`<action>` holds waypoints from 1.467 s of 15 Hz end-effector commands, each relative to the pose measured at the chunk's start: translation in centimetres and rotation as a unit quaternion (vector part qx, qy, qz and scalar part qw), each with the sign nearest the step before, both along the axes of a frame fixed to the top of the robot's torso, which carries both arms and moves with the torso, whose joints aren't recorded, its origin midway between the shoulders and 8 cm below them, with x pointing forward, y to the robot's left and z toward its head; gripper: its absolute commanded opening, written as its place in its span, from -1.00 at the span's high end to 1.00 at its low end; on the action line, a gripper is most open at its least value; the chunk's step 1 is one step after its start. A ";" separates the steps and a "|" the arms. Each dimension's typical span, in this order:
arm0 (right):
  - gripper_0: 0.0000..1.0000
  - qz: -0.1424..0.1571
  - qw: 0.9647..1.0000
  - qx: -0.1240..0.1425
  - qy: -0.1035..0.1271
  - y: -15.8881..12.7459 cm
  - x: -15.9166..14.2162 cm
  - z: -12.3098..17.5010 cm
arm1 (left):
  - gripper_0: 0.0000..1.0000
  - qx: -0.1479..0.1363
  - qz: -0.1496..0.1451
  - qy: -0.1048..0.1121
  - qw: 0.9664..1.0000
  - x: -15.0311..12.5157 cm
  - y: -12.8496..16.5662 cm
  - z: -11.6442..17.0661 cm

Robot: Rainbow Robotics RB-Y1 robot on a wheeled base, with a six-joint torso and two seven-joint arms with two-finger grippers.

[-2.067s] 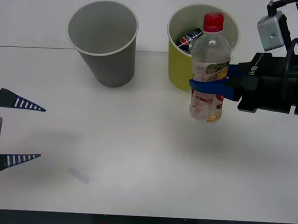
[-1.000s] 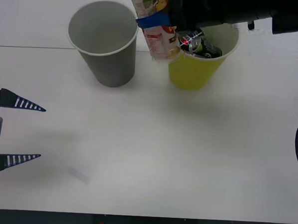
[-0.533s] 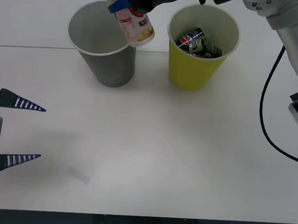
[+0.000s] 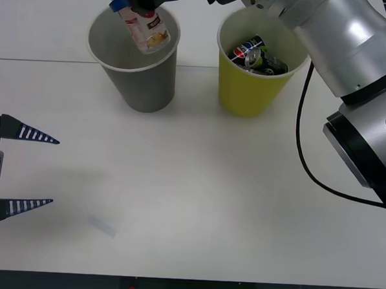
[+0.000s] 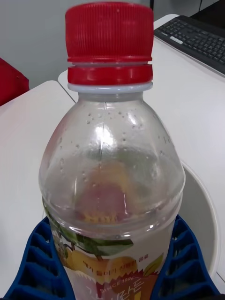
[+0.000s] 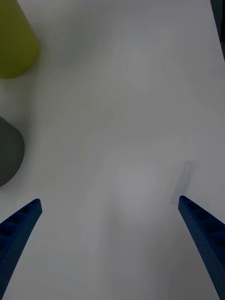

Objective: Put the can into the green bin and the plastic bottle into the gray bin

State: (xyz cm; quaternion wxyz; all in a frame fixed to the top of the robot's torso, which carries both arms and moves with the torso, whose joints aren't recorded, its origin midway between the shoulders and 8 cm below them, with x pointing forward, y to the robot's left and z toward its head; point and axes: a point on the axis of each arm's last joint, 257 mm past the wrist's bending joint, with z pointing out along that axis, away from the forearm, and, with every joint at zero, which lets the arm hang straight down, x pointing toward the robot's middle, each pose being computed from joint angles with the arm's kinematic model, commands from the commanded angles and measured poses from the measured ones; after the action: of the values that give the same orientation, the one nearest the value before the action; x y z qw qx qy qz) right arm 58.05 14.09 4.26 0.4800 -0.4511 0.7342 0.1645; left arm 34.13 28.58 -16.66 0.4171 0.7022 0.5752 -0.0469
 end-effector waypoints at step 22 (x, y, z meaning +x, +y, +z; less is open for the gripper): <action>-1.00 0.040 0.999 -0.007 -0.025 -10.2 -4.0 1.7 | -1.00 0.000 0.000 0.000 1.000 0.0 0.0 0.0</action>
State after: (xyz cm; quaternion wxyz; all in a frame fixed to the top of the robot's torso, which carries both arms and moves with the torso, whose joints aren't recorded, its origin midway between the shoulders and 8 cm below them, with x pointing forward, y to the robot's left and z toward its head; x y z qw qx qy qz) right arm 54.57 4.49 6.14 0.4875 -0.4858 0.7069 0.1632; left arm 34.13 28.58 -16.66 0.4171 0.7022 0.5752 -0.0469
